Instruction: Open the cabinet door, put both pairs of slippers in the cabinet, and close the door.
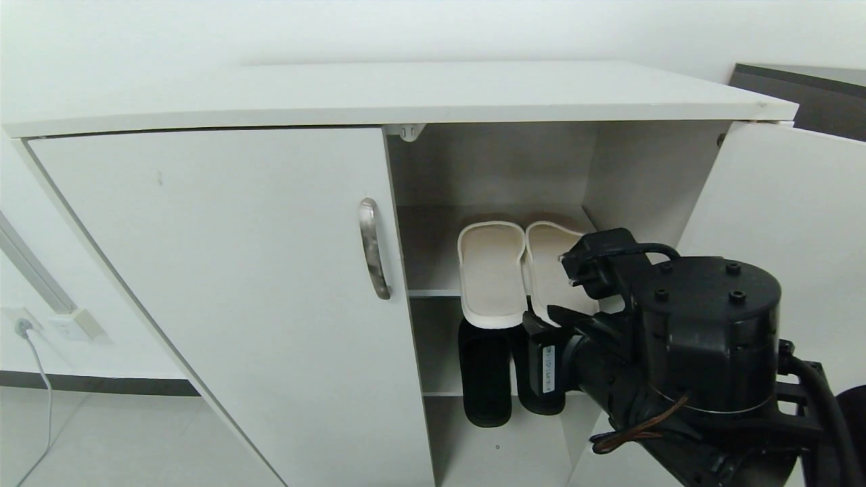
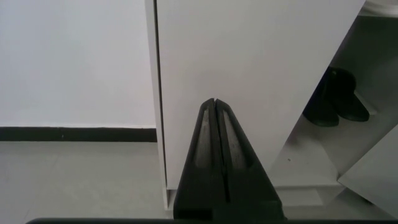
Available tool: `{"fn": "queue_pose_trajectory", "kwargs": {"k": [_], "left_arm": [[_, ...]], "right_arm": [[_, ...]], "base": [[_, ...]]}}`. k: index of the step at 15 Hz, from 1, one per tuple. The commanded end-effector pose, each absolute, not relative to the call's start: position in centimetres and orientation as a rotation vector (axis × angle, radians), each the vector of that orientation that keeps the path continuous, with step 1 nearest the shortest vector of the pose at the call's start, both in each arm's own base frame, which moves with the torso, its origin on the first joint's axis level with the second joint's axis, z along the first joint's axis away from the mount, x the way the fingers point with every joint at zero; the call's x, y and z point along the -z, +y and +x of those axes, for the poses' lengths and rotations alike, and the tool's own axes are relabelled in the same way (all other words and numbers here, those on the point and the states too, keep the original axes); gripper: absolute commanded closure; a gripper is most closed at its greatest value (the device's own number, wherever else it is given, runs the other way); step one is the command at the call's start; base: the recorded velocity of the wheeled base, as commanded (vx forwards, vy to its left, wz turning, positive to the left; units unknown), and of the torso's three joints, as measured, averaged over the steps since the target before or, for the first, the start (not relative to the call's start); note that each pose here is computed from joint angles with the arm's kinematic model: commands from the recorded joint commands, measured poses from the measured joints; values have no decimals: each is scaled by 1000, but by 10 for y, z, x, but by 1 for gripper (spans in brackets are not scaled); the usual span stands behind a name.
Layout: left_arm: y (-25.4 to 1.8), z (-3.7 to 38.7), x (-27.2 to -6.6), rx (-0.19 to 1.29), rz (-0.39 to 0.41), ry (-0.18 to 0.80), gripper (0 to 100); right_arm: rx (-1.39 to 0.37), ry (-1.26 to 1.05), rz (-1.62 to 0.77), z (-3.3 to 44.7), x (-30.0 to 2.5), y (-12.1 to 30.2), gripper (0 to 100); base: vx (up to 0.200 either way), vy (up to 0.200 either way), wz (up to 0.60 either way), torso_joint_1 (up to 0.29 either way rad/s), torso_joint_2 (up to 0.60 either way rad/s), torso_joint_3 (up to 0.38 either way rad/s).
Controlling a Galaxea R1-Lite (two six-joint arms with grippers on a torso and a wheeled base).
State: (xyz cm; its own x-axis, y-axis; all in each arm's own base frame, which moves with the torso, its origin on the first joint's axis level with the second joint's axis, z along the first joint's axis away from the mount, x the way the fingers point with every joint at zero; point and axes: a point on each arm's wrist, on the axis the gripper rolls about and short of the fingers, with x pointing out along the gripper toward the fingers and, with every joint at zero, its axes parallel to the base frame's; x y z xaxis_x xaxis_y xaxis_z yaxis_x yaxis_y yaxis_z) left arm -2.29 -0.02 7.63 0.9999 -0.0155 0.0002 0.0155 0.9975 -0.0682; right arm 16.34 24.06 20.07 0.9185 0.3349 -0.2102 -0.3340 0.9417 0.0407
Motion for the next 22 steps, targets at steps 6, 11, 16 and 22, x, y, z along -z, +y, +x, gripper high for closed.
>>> {"fn": "queue_pose_trajectory", "kwargs": {"k": [6,11,16,22], "left_arm": [[0,-23,-76,15,-69,1,100],[0,-23,-76,15,-67,1,100],[0,-23,-76,15,-67,1,100],[0,-23,-76,17,-67,1,100]], "right_arm": [[-345,202,15,164,-195,247,100],[-349,207,5,163,-193,247,100],[-352,210,1,162,-192,248,100],[-352,223,-11,162,-186,249,100]], "base": [[0,0,0,0,0,0],[-40,0,0,0,0,0],[-200,0,0,4,1,3],[-200,0,0,1,3,2]]}}
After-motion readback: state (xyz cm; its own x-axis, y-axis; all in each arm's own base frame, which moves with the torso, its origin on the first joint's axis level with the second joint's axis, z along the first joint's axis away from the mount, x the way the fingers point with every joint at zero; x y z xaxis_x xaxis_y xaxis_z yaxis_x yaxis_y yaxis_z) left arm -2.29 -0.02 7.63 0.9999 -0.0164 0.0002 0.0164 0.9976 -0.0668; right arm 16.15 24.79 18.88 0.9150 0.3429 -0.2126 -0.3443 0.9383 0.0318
